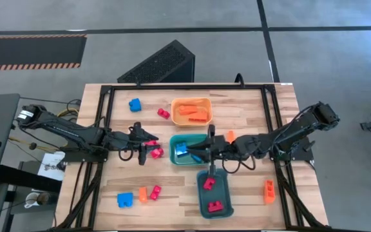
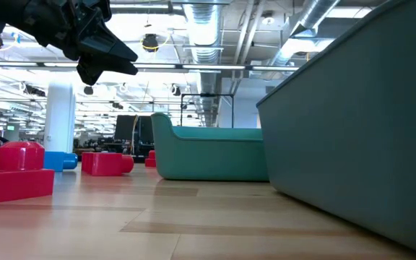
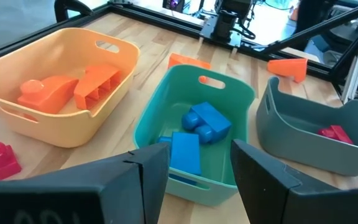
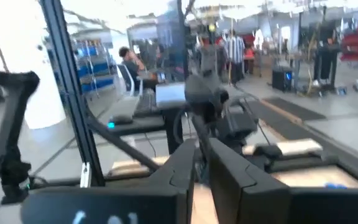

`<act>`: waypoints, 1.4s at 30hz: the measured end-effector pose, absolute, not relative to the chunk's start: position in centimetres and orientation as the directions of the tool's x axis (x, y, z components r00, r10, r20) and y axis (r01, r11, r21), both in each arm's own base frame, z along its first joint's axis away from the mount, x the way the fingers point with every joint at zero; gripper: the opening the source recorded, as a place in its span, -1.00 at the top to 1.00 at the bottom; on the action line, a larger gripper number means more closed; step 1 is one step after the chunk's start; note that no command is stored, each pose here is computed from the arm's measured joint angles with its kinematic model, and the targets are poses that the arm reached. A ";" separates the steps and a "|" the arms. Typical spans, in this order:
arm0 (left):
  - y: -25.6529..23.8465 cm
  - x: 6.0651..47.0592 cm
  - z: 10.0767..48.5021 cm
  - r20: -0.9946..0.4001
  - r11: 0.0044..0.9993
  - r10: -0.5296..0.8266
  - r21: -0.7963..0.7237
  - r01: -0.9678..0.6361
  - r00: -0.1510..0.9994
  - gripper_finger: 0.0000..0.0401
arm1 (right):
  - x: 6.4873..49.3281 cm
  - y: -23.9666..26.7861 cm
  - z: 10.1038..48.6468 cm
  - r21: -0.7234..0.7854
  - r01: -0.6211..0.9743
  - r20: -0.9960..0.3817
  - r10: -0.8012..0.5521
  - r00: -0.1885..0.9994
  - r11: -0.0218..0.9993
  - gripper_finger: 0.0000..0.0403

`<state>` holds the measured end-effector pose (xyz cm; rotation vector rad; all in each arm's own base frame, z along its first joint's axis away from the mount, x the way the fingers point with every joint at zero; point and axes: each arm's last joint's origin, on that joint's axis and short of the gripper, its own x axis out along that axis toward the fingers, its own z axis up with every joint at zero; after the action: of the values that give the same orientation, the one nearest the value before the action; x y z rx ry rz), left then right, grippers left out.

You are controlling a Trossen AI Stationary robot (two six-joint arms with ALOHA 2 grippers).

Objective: Sort & place blocks by color
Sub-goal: Put the blue game piece into the green bin

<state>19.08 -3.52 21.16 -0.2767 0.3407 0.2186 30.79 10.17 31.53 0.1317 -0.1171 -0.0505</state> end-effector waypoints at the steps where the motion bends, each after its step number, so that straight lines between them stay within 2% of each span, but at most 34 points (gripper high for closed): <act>1: -3.5 19.1 21.2 -0.355 0.938 0.175 -0.222 -0.264 0.918 0.21 | 30.8 10.2 31.7 0.130 0.028 0.132 -0.045 0.990 0.991 0.71; 5: -3.4 19.1 21.2 -0.343 0.941 0.208 -0.186 -0.284 0.916 0.21 | 30.6 10.8 31.7 0.043 -0.037 0.140 0.031 0.990 0.998 0.83; 11: -3.3 19.1 21.3 -0.333 0.937 0.241 -0.164 -0.307 0.912 0.21 | 29.0 9.8 30.6 -0.033 -0.015 0.154 0.020 0.988 0.999 0.97; 18: -2.7 19.4 22.0 -0.262 0.928 0.300 -0.144 -0.345 0.917 0.21 | 25.8 7.1 28.7 -0.009 0.014 0.217 -0.011 0.976 1.000 0.89; 24: -1.7 19.6 22.5 -0.219 0.920 0.346 -0.110 -0.375 0.912 0.21 | 23.7 5.7 27.5 -0.013 0.044 0.208 -0.040 0.977 0.999 0.93; 32: 0.6 19.7 22.5 -0.222 0.893 0.421 -0.067 -0.445 0.879 0.21 | 23.2 4.5 26.4 -0.058 0.091 0.176 -0.079 0.981 0.994 0.92; 39: 3.1 19.7 22.4 -0.240 0.908 0.392 -0.056 -0.416 0.888 0.30 | 22.9 3.1 25.4 -0.088 0.147 0.152 -0.133 0.979 0.985 0.91; 42: 4.5 19.4 22.4 -0.242 0.896 0.419 -0.048 -0.442 0.875 0.34 | 22.6 2.3 25.2 -0.093 0.166 0.152 -0.151 0.977 0.982 0.93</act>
<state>19.41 4.52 22.41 -0.1028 0.2295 0.4498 22.61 2.35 25.18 -0.1059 -0.1450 -0.1602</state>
